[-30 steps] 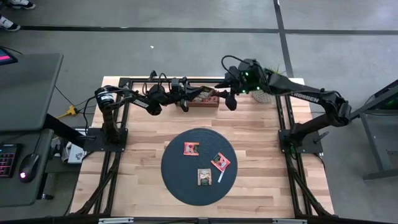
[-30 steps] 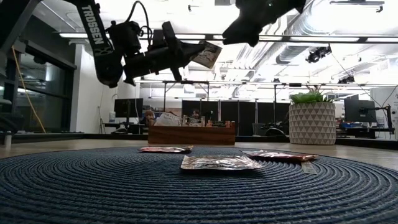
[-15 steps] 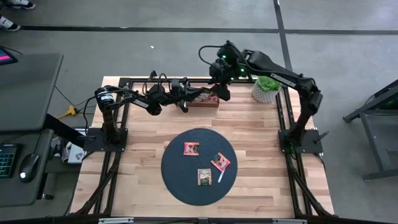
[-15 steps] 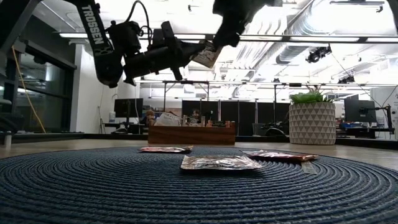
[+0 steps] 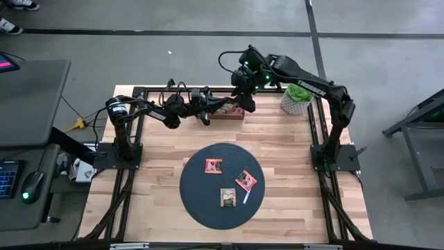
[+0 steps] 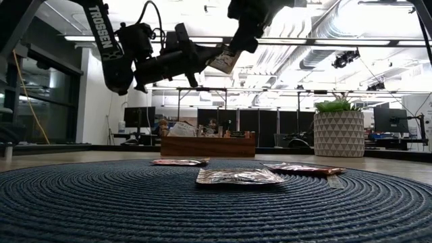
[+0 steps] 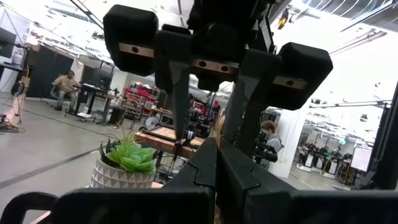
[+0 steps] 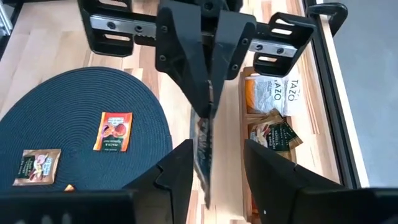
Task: Pick & Place Tea
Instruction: Put the brown tea bag into the middle section of the wooden organizer
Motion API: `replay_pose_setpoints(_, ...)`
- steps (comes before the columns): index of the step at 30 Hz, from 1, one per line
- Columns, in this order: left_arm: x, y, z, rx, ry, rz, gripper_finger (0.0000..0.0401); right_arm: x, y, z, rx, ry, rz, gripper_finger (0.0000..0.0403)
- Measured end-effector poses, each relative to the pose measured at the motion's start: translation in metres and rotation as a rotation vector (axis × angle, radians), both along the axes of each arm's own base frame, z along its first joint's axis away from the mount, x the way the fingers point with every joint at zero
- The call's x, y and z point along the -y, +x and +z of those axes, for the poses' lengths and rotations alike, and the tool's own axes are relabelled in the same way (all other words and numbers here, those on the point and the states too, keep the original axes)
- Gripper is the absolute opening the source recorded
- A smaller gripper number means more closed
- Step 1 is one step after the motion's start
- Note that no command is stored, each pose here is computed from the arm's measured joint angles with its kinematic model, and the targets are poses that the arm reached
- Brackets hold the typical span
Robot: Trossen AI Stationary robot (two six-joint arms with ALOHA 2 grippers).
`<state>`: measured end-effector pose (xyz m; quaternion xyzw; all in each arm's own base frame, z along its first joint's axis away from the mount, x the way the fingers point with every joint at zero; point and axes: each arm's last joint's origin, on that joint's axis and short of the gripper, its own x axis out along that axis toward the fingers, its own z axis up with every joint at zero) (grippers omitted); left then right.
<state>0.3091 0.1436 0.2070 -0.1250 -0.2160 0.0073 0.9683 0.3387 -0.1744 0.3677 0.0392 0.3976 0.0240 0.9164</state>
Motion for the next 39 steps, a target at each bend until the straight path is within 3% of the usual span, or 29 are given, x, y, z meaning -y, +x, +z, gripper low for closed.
replay_pose_setpoints(13, 0.000, 0.000, 0.000, 0.001, -0.002, 0.003, 0.0000, -0.003, 0.006, -0.007, -0.026, 0.006, 0.006, 0.0122)
replay_pose_setpoints(20, 0.000, 0.000, 0.000, 0.001, -0.009, 0.000, 0.0000, -0.004, 0.005, -0.007, -0.030, -0.021, 0.057, 0.0011)
replay_pose_setpoints(34, -0.001, 0.000, -0.001, -0.007, -0.016, 0.021, 0.0001, -0.005, 0.005, -0.009, -0.040, -0.018, 0.062, 0.0001)
replay_pose_setpoints(39, -0.002, 0.000, 0.000, 0.004, 0.001, 0.045, 0.0029, -0.005, 0.004, -0.026, -0.089, 0.020, 0.056, 0.0001)
